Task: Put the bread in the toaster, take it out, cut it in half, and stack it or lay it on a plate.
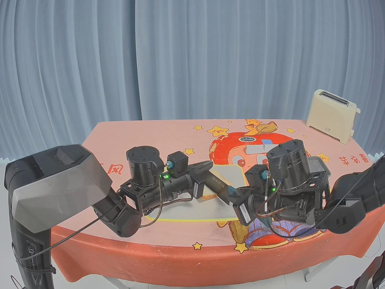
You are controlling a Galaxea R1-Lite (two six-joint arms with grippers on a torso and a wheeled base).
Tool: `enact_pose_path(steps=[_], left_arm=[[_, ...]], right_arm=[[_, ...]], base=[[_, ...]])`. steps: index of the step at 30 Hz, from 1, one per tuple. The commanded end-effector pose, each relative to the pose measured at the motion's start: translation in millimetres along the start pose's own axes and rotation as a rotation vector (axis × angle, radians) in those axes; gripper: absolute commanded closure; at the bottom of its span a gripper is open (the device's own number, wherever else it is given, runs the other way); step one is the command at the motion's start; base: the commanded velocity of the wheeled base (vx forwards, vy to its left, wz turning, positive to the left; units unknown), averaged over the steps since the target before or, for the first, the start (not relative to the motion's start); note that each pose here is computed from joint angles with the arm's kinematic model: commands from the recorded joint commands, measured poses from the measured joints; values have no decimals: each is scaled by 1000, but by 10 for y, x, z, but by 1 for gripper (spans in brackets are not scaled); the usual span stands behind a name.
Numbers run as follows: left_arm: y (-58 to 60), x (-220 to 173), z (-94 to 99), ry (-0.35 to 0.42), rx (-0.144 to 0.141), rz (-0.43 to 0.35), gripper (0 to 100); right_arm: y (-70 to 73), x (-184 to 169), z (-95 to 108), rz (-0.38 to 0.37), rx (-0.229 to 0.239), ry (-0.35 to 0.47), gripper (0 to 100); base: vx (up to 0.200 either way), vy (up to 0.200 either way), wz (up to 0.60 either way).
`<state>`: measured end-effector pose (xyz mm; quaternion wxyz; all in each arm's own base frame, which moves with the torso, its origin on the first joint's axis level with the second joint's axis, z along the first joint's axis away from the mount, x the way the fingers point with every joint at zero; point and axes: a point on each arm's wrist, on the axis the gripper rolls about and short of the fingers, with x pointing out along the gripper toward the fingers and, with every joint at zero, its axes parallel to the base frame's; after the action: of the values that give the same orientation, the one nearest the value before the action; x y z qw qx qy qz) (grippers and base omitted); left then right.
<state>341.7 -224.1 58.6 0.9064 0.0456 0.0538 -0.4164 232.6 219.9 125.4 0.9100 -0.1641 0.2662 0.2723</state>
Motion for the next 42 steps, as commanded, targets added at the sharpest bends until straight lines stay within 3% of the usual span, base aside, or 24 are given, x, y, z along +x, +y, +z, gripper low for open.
enact_pose_path(steps=[1, 14, 28, 42], left_arm=[[-3, 16, -24, 5, -1, -2, 100], [-125, 50, 79, -42, 14, -10, 100], [-107, 29, -55, 30, -10, -2, 100], [-151, 24, 15, 4, 4, 2, 100]], right_arm=[[4, 13, -33, 0, -2, 10, 100], [13, 47, -74, 1, -5, 28, 100], [-6, 12, 30, -14, 4, -12, 100], [15, 46, -61, -10, -6, 24, 100]], base=[[0, 0, 0], [0, 0, 0], [0, 0, 0], [0, 0, 0]])
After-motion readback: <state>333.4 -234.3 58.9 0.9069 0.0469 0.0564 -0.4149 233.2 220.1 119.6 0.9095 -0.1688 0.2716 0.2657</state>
